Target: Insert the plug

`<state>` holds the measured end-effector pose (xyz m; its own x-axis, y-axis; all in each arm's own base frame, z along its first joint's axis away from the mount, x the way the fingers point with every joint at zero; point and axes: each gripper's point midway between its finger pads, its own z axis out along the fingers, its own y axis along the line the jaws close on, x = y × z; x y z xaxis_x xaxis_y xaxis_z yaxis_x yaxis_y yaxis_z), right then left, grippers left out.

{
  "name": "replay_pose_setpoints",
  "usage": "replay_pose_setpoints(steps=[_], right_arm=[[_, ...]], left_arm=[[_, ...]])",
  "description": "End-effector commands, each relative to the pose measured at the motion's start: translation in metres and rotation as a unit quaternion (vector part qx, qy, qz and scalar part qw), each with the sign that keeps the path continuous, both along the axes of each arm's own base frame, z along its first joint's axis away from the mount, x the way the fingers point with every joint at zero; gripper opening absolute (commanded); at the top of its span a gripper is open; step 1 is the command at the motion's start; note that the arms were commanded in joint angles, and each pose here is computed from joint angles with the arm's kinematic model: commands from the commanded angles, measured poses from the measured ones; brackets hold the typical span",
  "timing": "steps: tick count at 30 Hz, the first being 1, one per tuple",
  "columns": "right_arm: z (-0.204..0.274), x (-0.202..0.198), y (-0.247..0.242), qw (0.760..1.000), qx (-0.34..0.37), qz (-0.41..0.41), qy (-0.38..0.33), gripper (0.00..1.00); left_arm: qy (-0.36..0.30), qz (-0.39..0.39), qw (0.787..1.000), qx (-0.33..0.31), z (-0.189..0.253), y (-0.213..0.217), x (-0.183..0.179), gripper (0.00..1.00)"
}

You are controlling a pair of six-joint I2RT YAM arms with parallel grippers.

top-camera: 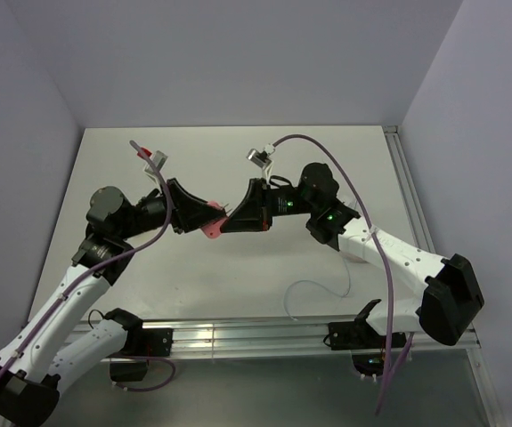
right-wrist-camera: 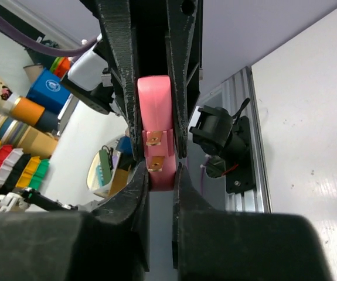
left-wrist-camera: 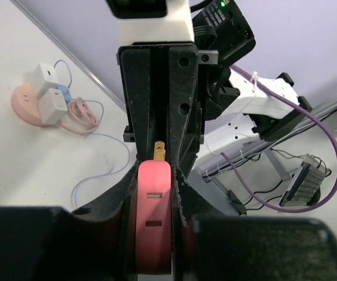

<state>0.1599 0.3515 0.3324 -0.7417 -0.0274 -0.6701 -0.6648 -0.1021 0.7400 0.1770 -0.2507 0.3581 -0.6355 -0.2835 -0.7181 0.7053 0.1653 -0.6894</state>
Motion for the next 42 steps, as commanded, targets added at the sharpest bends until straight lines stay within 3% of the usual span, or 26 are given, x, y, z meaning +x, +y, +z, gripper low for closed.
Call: replay_pose_setpoints(steps=[1, 2, 4, 5, 6, 8, 11, 16, 25, 36, 39, 41, 42], right_arm=[[0.023, 0.005, 0.003, 0.999, 0.026, -0.016, -0.022, 0.00], [0.022, 0.005, 0.002, 0.999, 0.032, -0.019, -0.024, 0.00], [0.028, 0.008, 0.001, 0.998, 0.048, -0.041, -0.017, 0.00], [0.028, 0.008, 0.000, 0.997, 0.054, -0.048, -0.009, 0.00], [0.029, 0.008, 0.001, 0.997, 0.059, -0.054, -0.007, 0.00], [0.031, 0.011, 0.002, 0.995, 0.069, -0.071, 0.002, 0.00], [0.036, 0.010, 0.004, 0.993, 0.084, -0.084, 0.010, 0.00], [0.038, 0.009, 0.009, 0.992, 0.089, -0.085, 0.016, 0.00], [0.039, 0.007, 0.021, 0.991, 0.088, -0.102, 0.019, 0.00], [0.042, 0.012, 0.023, 0.985, 0.095, -0.144, 0.020, 0.00], [0.042, 0.013, 0.026, 0.985, 0.092, -0.144, 0.022, 0.00], [0.042, 0.014, 0.028, 0.985, 0.092, -0.142, 0.023, 0.00], [0.038, 0.014, 0.030, 0.987, 0.085, -0.137, 0.024, 0.00]], left_arm=[[-0.037, -0.012, 0.999, -0.017, 0.018, 0.002, -0.012, 0.00], [-0.039, -0.009, 0.999, -0.019, 0.019, 0.003, -0.011, 0.01], [-0.040, 0.006, 0.999, -0.028, 0.021, 0.005, -0.009, 0.22], [-0.058, 0.016, 0.997, -0.043, 0.029, 0.008, -0.012, 0.39], [-0.052, 0.030, 0.997, -0.057, 0.032, 0.011, -0.009, 0.46], [-0.054, 0.039, 0.995, -0.070, 0.032, 0.014, -0.010, 0.58], [-0.048, 0.050, 0.994, -0.082, 0.031, 0.016, -0.008, 0.59], [-0.042, 0.067, 0.993, -0.093, 0.031, 0.019, -0.005, 0.57], [-0.042, 0.081, 0.989, -0.119, 0.041, 0.024, -0.004, 0.39], [-0.034, 0.080, 0.987, -0.135, 0.046, 0.024, -0.003, 0.29], [-0.032, 0.079, 0.987, -0.133, 0.046, 0.023, -0.003, 0.23], [-0.030, 0.078, 0.988, -0.131, 0.044, 0.022, -0.002, 0.03], [-0.030, 0.078, 0.988, -0.130, 0.045, 0.022, -0.002, 0.01]])
